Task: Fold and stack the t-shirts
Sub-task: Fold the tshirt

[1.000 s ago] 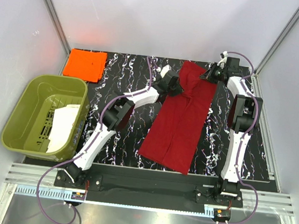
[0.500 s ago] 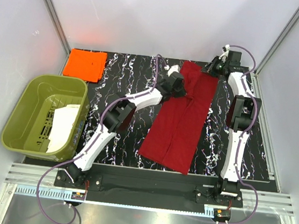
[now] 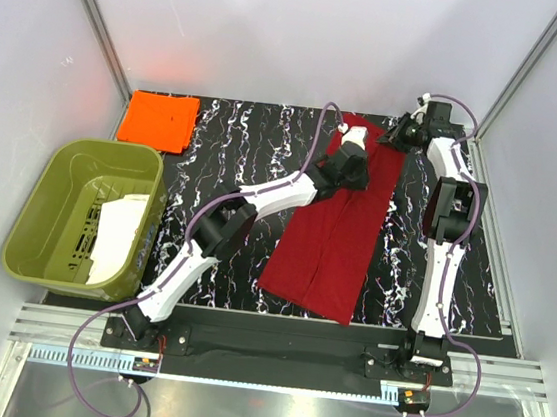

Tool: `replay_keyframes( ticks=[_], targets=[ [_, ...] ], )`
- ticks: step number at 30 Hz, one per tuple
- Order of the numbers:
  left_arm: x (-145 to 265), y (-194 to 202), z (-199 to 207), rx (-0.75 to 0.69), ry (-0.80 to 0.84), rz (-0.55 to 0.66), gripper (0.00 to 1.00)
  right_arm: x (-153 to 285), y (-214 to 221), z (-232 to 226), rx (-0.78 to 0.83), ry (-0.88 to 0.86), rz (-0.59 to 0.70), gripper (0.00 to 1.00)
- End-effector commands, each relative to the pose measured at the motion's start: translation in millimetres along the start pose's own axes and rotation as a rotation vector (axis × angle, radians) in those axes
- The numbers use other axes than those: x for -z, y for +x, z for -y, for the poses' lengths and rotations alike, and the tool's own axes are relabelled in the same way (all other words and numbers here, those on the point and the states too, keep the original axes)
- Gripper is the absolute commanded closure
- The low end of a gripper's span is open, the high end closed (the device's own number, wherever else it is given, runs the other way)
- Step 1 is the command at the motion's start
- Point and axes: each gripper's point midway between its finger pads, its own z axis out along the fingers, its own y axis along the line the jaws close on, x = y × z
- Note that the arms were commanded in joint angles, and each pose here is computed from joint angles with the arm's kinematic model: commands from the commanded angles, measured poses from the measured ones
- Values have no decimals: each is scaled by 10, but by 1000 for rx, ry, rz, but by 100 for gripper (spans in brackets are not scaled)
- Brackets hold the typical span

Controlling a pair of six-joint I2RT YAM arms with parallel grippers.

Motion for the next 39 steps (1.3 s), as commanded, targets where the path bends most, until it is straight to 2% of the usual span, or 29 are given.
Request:
replay_keyframes(
  ticks=[1, 5, 12, 15, 18, 19, 23, 24, 26, 27, 28, 29, 31, 32, 33, 35, 36, 37, 39],
  targets=[
    [127, -457, 210, -31, 52, 87, 73, 114, -208, -71, 11, -16, 43, 93],
    [78, -377, 256, -26, 84, 68, 71, 128, -227, -30, 5, -18, 41, 93],
    [-15, -308, 431, 25, 174, 52, 84, 127, -276, 28, 2, -17, 44, 93],
    [-47, -326, 467, 46, 188, 52, 85, 136, -296, 44, -1, -19, 48, 92],
    [35, -379, 477, 47, 187, 53, 68, 130, -285, 110, 14, -13, 41, 91],
    [83, -400, 534, 42, 219, 49, 66, 118, -269, 151, 17, -4, 36, 91],
    [285, -561, 470, 36, 230, 42, 62, 133, -254, 274, 24, 17, 26, 77],
    [352, -634, 357, 51, 214, 36, 61, 126, -253, 307, 27, 27, 24, 61],
    [489, -805, 297, 107, 221, 44, 60, 184, -294, 338, 39, 68, 22, 52],
    [487, -796, 92, 130, 201, 31, 60, 205, -305, 371, 40, 96, 22, 42],
    [534, -816, 49, 140, 211, 22, 60, 270, -292, 436, 28, 158, 13, 36],
    [626, -892, -49, 127, 197, 28, 60, 326, -331, 410, 46, 170, 17, 34],
    [727, -943, -165, 97, 159, 23, 60, 485, -396, 260, 72, 160, 28, 34],
    [821, -1028, -223, 67, 151, 32, 60, 483, -253, 307, 55, 164, -6, 34],
    [873, -1055, -253, 56, 148, 28, 59, 616, -298, 165, 66, 147, 8, 35],
    [996, -1074, -366, 43, 125, 1, 59, 661, -97, 188, 37, 151, -28, 40],
    [1050, -1042, -411, 46, 120, -25, 59, 779, -133, 63, 41, 136, -8, 45],
    [1094, -1020, -442, 50, 117, -41, 59, 793, -105, -29, 18, 93, -9, 56],
    [1223, -938, -546, 65, 110, -79, 59, 808, 82, -108, -38, 47, -57, 68]
  ],
)
